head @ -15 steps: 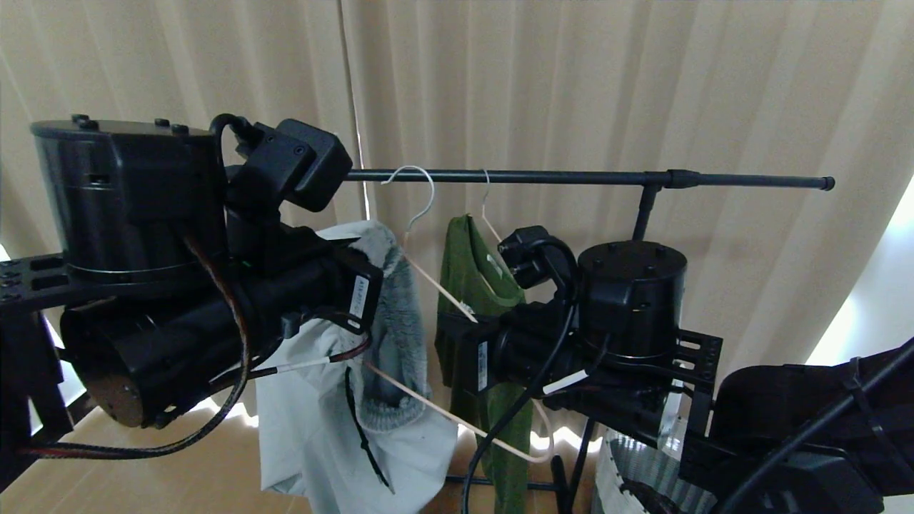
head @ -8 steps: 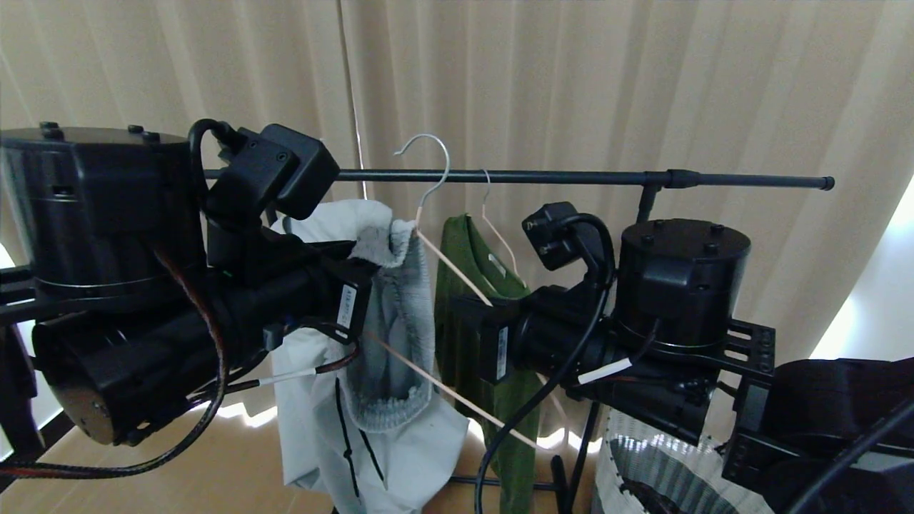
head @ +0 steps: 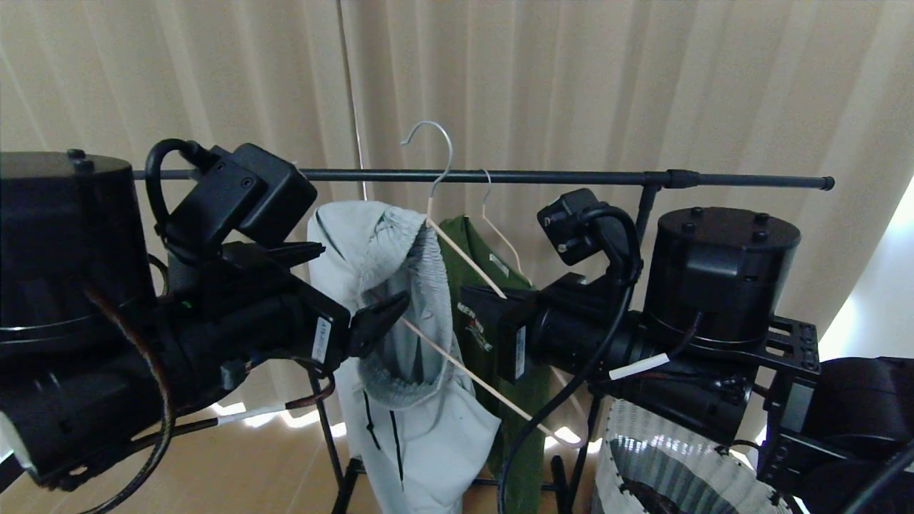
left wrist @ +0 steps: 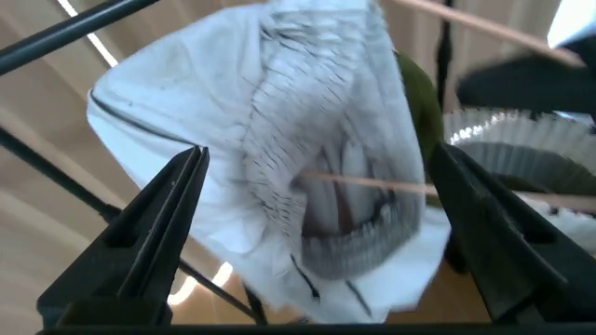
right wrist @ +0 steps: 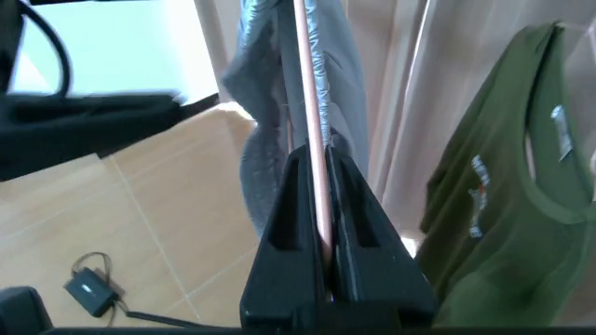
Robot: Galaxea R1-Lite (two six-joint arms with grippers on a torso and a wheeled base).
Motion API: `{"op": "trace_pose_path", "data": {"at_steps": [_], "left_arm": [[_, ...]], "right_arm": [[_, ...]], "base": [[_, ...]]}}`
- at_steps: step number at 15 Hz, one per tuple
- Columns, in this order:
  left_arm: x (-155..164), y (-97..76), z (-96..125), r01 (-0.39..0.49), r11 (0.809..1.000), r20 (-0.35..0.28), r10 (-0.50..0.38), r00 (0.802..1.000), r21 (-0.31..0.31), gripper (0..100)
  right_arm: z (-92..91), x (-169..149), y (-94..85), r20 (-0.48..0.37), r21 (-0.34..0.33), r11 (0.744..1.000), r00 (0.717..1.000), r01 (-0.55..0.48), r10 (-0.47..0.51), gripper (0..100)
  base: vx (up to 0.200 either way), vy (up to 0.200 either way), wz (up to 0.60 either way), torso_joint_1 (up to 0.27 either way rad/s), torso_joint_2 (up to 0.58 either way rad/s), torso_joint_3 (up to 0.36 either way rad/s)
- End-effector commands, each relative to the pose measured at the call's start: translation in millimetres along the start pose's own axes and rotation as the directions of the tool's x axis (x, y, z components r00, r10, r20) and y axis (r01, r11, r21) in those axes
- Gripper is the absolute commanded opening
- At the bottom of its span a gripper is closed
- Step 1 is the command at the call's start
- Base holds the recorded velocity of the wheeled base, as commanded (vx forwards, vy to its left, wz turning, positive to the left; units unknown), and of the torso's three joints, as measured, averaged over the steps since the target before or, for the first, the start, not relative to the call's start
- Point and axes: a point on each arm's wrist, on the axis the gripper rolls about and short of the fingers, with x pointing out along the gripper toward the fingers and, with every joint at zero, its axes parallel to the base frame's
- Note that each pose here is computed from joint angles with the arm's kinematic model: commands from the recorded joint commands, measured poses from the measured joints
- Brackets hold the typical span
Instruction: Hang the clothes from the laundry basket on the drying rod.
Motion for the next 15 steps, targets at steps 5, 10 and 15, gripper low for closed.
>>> {"op": "trace_pose_path", "data": {"at_steps": [5, 10, 15], "left_arm": [[-28.4, 21.7, -19.6, -0.071, 0.989, -0.006, 0.073, 0.997, 0.126, 100], [-27.5, 43.4, -19.9, -0.012, 0.945, 0.103, -0.023, 0.994, 0.328, 100], [-22.8, 51.0, -20.4, 0.077, 0.855, 0.139, -0.171, 0.975, 0.512, 100]], "right_arm": [[7.3, -28.0, -14.2, 0.016, -0.125, 0.991, 0.999, 0.038, -0.037, 0], [9.7, -66.1, -32.0, -0.032, -0.145, 0.987, 0.997, -0.076, 0.072, 0], [5.9, -69.7, -37.1, -0.076, -0.125, 0.971, 0.978, -0.202, 0.194, 0]], "base": [[0.0, 0.0, 0.0, 0.0, 0.0, 0.0], [0.0, 0.0, 0.0, 0.0, 0.0, 0.0], [0.0, 0.0, 0.0, 0.0, 0.0, 0.0]]}}
